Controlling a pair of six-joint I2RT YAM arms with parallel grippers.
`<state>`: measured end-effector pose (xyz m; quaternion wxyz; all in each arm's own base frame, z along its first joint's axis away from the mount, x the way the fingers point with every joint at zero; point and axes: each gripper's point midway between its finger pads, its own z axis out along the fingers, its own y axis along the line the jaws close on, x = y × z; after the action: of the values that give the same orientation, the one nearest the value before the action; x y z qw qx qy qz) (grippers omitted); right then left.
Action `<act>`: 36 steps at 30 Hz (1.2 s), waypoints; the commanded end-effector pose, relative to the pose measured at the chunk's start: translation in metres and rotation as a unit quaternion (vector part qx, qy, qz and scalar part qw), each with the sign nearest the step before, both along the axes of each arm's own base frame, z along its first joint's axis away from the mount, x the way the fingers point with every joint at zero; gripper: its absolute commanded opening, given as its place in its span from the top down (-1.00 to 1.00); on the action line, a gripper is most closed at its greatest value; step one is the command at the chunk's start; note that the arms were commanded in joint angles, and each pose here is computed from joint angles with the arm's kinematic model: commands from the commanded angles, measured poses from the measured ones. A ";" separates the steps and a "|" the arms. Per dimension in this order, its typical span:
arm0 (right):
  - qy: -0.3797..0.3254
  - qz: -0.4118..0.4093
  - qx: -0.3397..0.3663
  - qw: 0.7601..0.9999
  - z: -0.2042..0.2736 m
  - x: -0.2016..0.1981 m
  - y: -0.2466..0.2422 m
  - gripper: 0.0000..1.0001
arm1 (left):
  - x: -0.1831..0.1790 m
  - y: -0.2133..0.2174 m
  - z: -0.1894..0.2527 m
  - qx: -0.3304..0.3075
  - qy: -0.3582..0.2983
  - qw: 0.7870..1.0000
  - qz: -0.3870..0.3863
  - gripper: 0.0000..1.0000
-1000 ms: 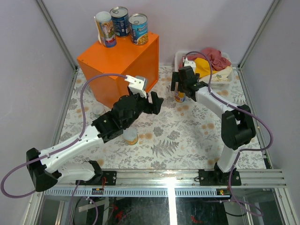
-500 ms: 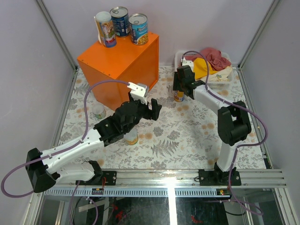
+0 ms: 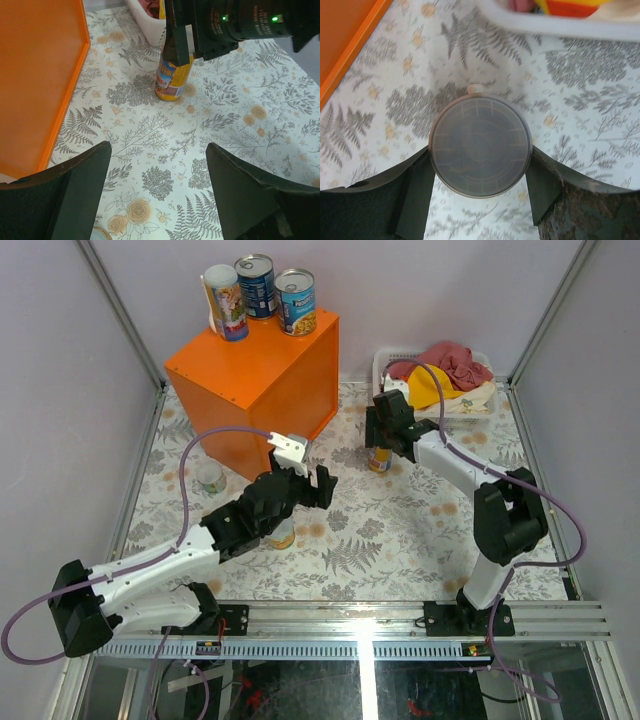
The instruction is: Place and organize the canned foods onto the counter
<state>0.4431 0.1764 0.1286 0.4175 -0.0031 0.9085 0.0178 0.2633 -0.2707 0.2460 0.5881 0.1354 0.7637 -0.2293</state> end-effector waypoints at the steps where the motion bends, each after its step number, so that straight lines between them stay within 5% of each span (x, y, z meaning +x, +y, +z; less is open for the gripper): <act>1: -0.068 0.027 0.045 0.996 0.070 -0.021 0.032 0.63 | 0.000 -0.001 0.017 -0.047 -0.032 0.998 0.004 -0.54; 19: -0.056 0.079 0.074 0.993 0.055 -0.101 0.109 0.52 | -0.023 0.026 -0.026 -0.077 -0.048 0.995 0.037 -0.53; 28: -0.041 0.092 0.067 0.993 0.036 -0.112 0.118 0.07 | -0.027 0.038 -0.051 -0.069 -0.041 0.995 0.060 -0.54; 36: -0.036 0.102 0.065 0.992 0.035 -0.121 0.118 -0.63 | -0.030 0.037 -0.058 -0.072 -0.033 0.995 0.063 -0.56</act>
<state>0.3156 0.2824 0.1276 0.3994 -0.0916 0.9086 0.0802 0.2301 -0.2326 0.1732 0.6160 0.0884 0.7508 -0.2214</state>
